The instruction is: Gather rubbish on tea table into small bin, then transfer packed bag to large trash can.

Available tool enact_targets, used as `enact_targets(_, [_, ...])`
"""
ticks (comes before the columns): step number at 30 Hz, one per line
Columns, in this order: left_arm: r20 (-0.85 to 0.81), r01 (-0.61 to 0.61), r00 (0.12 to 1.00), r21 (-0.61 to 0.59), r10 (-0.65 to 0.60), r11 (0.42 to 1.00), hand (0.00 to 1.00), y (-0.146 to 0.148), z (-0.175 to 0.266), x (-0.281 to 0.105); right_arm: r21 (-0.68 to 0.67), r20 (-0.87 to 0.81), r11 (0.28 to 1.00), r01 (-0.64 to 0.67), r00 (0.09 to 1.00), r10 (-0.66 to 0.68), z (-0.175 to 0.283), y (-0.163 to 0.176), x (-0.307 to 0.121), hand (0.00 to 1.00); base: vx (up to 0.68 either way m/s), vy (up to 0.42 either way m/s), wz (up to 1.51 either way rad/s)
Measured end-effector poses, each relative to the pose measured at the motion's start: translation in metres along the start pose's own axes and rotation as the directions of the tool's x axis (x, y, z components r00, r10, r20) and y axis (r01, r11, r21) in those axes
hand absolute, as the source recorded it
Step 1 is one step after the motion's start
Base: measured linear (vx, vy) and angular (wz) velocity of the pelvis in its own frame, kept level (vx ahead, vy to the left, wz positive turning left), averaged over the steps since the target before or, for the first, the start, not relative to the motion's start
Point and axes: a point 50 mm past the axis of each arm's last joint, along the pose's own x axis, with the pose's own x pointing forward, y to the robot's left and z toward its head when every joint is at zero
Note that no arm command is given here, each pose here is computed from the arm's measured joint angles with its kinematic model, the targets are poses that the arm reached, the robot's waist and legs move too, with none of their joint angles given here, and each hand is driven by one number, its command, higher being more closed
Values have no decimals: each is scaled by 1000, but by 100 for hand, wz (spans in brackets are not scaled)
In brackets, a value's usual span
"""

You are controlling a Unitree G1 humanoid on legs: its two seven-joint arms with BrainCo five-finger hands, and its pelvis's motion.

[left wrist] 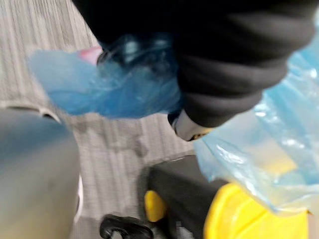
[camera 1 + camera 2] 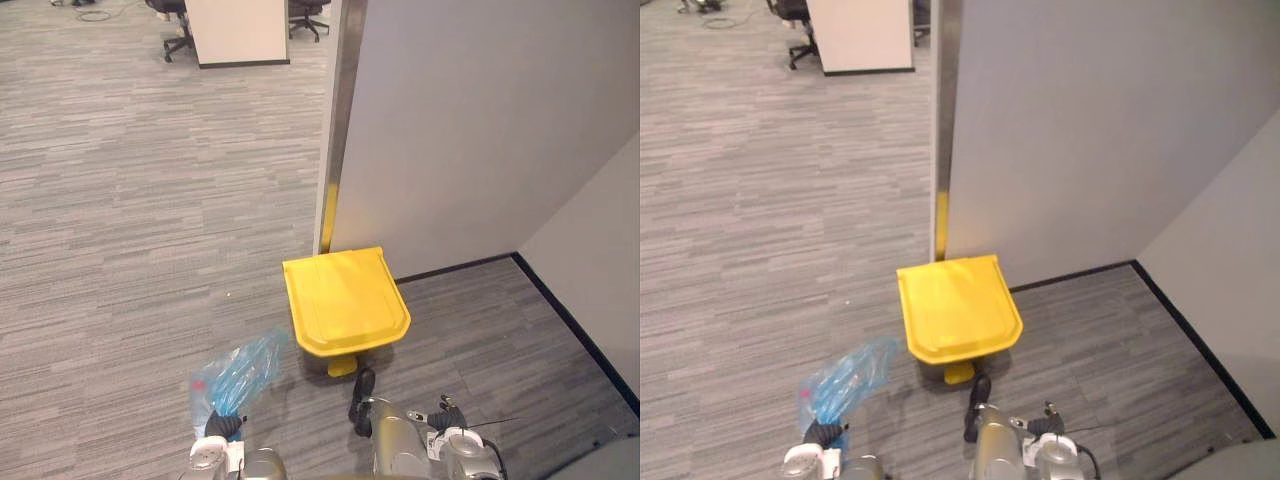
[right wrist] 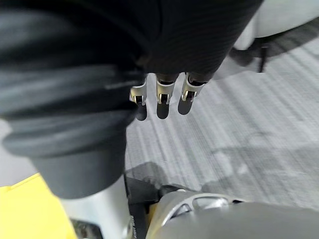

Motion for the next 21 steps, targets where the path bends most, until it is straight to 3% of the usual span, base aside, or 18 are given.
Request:
enact_targets(8, [62,58,996,-8,-57,998,100,-20,24,6,34,38,999,2,999,-3,3,2,-4,0,215,-151,43])
enact_targets(13, [117,77,990,10,-77,997,100,-27,38,6,22,87,998,-54,995,52,17,22,-7,0,176,-44,23])
enact_targets(21, [216,77,973,36,-84,996,100,-26,66,7,-183,247,967,-175,944,218,64,61,-12,0,59,5,29])
